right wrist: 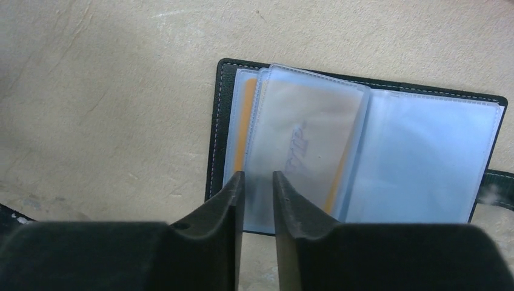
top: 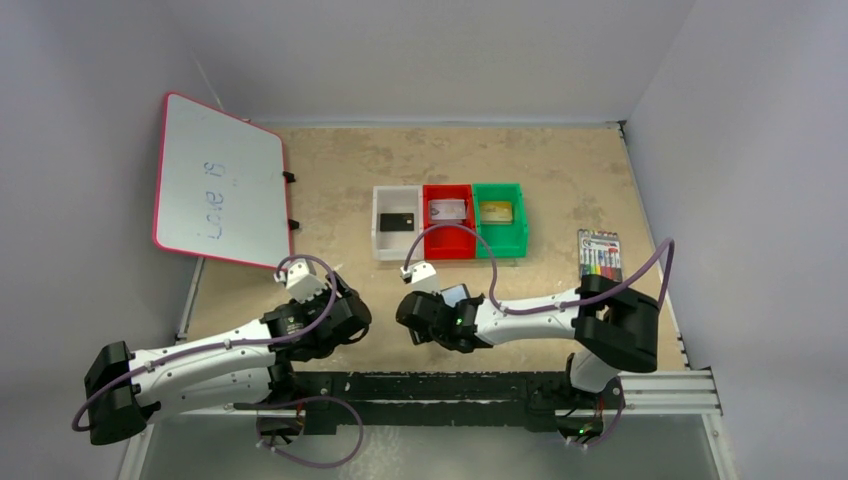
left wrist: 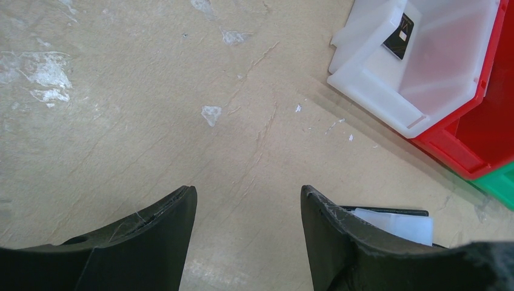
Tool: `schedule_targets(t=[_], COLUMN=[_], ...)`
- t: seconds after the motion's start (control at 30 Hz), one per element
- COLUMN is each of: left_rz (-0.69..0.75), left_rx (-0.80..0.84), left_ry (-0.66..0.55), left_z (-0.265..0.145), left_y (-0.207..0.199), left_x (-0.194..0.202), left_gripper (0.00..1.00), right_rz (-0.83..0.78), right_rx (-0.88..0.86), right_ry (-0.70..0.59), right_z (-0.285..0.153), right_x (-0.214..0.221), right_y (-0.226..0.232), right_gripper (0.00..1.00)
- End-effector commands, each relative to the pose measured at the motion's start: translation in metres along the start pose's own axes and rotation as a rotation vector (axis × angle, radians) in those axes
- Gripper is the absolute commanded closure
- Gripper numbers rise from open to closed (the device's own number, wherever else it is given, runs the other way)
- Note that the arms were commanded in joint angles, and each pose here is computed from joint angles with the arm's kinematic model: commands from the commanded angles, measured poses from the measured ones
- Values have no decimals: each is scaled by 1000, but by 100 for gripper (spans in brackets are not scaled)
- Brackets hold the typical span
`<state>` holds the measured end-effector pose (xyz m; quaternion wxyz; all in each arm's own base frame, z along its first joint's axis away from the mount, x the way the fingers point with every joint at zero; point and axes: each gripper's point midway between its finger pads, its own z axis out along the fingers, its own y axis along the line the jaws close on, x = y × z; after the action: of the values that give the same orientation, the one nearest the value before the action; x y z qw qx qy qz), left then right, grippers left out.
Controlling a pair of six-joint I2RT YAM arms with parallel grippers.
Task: Take the credit cards out of the card holder
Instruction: Remove the credit card from the card holder.
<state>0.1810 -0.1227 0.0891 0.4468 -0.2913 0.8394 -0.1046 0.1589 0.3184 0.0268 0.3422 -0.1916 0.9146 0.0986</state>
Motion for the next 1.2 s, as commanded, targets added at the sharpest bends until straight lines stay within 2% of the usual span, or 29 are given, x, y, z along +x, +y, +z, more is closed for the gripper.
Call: schedule_targets(t=[0.0,0.23,0.27,0.67,1.0,1.13,1.17], left_rz=[8,20,19,24,42,59,60], left_rx=[7,4,6,10,17,42,45], left_ry=[-24,-17,-15,-2,5,25,31], left_z=[1,2,2,3,4,5,5], left_y=[-3,-2,-3,-6,-11,-20,-22], left_x=[-5,-2,-2,2,5,11,13], left_gripper=[37,37,37,37,37,37,37], right_rz=[-28,15,24,128,178,180,180], right_rx=[95,32,27,68,169,102,74], right_ry=[63,42,30,-78,-60,-68,-82], right_z=[3,-1,-3,-21,-18,-22,-23], right_x=[21,17,13,-19,-12,-19,-24], right_y=[-22,-12,-11,-33,-80,-70,-66], right_gripper=[79,99,100,100,100,100,96])
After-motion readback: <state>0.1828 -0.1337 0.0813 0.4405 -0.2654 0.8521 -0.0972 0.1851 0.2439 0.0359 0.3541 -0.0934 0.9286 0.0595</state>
